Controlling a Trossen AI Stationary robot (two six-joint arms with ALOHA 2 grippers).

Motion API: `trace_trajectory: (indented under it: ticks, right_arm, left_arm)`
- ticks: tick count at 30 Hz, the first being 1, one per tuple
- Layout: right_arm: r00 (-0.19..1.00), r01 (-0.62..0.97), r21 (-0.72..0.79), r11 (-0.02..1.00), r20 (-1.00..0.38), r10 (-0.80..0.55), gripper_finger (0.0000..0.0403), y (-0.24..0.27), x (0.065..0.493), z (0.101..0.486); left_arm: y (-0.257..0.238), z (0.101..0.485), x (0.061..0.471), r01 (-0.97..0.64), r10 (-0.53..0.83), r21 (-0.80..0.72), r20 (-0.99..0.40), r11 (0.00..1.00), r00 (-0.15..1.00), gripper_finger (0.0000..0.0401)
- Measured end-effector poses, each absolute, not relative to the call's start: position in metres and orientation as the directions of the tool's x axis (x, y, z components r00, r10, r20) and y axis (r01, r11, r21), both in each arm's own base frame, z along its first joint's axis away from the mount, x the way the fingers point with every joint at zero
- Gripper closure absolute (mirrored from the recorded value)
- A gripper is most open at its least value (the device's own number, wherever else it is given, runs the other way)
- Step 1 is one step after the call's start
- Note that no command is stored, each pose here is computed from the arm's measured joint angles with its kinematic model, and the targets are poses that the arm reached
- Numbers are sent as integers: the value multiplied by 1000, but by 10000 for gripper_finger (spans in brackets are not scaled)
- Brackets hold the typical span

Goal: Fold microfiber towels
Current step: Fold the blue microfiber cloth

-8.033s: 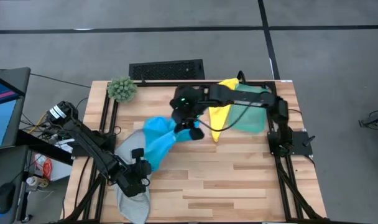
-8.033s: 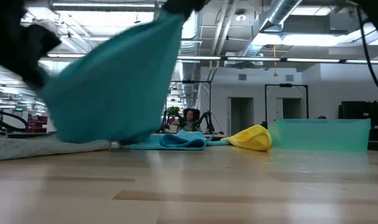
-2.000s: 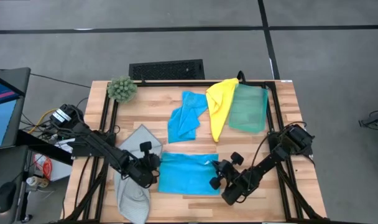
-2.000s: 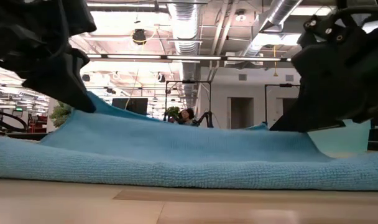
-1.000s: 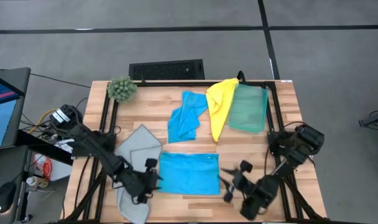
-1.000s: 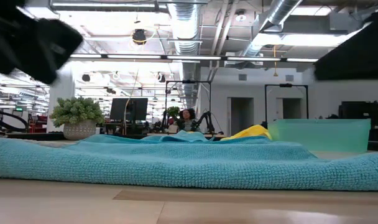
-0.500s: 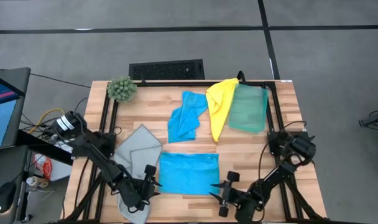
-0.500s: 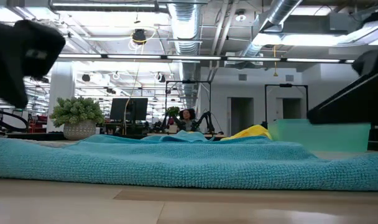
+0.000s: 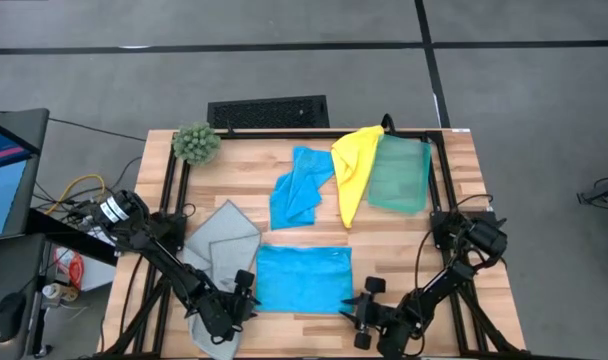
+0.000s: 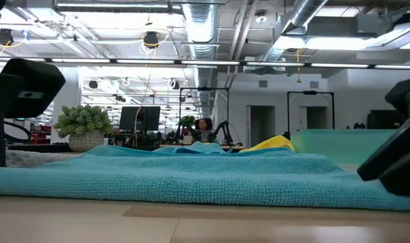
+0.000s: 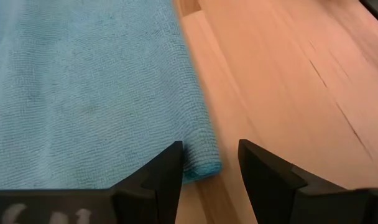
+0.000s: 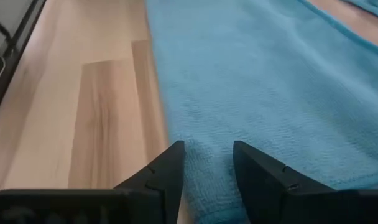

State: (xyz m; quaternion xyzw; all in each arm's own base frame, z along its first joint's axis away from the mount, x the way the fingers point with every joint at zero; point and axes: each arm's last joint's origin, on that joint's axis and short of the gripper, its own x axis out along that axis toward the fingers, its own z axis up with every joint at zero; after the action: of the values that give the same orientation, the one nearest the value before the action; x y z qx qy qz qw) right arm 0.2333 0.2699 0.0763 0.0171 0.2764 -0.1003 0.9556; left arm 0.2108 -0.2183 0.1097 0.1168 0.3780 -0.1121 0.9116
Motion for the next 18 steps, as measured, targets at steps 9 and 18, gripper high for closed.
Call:
trace_trajectory:
  ticks: [9,18]
  right_arm:
    - [783,138,-32,990,-609,-129,230,267,235,75]
    - [825,105,-65,992,-551,-123,237,268,234,102]
  left_arm:
    - [-217,109,211,287,-113,123,-722,950,683,252]
    - [-216,109,212,285,-110,124,-722,950,683,252]
